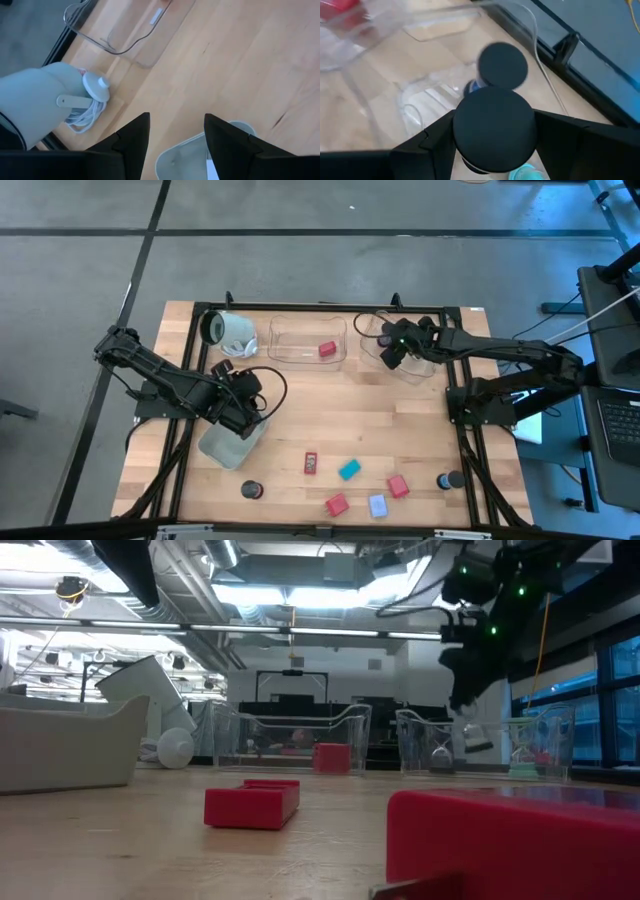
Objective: Pick & Place Office items
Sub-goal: Put the white hourglass into the right transparent bin
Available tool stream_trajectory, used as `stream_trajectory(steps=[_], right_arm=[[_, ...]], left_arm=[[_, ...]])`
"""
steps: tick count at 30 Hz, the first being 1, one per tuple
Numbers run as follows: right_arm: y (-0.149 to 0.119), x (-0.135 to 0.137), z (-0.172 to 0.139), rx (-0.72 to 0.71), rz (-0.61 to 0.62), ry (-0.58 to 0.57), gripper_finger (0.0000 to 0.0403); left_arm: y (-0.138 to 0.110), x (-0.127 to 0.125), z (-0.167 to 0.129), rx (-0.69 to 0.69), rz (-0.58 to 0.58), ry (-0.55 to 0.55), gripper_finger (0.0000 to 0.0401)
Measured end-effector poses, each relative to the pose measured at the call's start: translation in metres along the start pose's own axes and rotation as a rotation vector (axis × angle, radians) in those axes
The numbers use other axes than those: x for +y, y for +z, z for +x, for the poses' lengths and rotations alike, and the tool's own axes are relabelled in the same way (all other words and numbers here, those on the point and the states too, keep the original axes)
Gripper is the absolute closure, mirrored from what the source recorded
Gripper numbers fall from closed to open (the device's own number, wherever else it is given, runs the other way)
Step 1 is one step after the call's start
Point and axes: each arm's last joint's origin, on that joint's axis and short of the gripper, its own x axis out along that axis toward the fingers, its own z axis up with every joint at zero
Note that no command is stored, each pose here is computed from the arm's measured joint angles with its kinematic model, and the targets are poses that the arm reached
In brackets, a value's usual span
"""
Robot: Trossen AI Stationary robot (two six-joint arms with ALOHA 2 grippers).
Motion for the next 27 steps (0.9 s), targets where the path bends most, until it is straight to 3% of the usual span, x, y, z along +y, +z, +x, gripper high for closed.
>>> stream_trajectory(steps=[15,27], right_arm=[[-0.004,-0.028,0.024,0.002,0.129,-0.064,0.019],[-0.002,-0.032,0.027,-0.007,0.16,-0.054,0.019]], left_arm=[[0.0,0.0,0.0,0.0,-0.001,-0.001,0.0217],[0.0,0.0,0.0,-0.001,-0.001,-0.001,0.0217]])
